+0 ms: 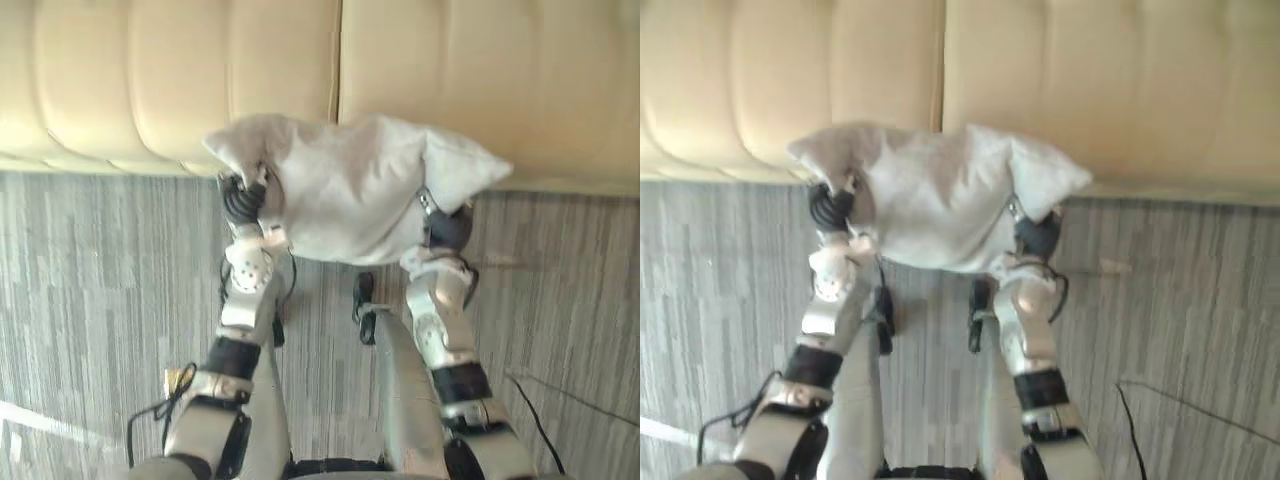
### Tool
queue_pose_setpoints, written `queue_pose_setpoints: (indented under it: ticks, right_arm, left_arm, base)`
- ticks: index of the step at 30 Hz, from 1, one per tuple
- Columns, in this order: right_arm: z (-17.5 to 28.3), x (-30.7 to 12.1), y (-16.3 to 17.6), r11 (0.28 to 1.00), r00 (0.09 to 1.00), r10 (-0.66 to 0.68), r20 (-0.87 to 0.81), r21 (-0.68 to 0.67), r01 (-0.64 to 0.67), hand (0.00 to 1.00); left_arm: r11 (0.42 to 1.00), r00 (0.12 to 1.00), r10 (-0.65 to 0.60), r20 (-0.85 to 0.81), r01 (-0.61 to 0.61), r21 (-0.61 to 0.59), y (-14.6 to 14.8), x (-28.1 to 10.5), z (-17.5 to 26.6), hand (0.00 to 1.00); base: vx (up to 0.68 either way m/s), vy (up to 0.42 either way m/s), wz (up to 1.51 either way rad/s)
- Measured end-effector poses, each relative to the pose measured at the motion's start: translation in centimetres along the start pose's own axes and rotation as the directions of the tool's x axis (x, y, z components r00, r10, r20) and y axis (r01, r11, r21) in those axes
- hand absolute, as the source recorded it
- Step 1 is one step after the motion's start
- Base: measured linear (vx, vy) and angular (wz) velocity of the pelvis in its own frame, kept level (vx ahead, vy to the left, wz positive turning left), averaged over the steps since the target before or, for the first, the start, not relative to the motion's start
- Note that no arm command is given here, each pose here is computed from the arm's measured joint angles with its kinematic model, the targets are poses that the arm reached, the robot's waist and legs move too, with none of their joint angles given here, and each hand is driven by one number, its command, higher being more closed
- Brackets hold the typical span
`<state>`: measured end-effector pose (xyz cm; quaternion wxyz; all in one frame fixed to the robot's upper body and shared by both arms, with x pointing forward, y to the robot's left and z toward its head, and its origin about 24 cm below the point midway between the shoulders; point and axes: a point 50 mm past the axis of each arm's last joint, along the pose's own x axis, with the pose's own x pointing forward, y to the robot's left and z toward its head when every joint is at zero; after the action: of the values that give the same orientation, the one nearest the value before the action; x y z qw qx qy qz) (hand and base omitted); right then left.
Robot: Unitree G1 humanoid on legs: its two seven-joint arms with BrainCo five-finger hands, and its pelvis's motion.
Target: Pick up cushions and gather them together orderly.
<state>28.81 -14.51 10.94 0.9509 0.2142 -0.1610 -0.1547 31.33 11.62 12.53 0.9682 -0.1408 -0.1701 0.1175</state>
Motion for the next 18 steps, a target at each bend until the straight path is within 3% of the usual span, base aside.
queue_pose_setpoints:
  ticks: [8, 18]
  right_arm:
    - [-2.4, -8.4, -5.0, 0.987, 0.981, 0.009, -0.194, -0.154, -0.039, 1.0]
    - [-4.8, -10.0, -6.4, 0.943, 0.952, 0.023, -0.305, -0.309, -0.122, 1.0]
  left_arm:
    - [0.999, 0.984, 0.007, -0.177, 0.001, 0.043, 3.8, -7.8, -3.3, 1.0]
    - [0.994, 0.965, 0.015, -0.262, 0.014, 0.107, 6.1, -10.6, -4.4, 1.0]
  base:
    - [0.15, 0.022, -0.06]
    - [0.1, 0.045, -0.27]
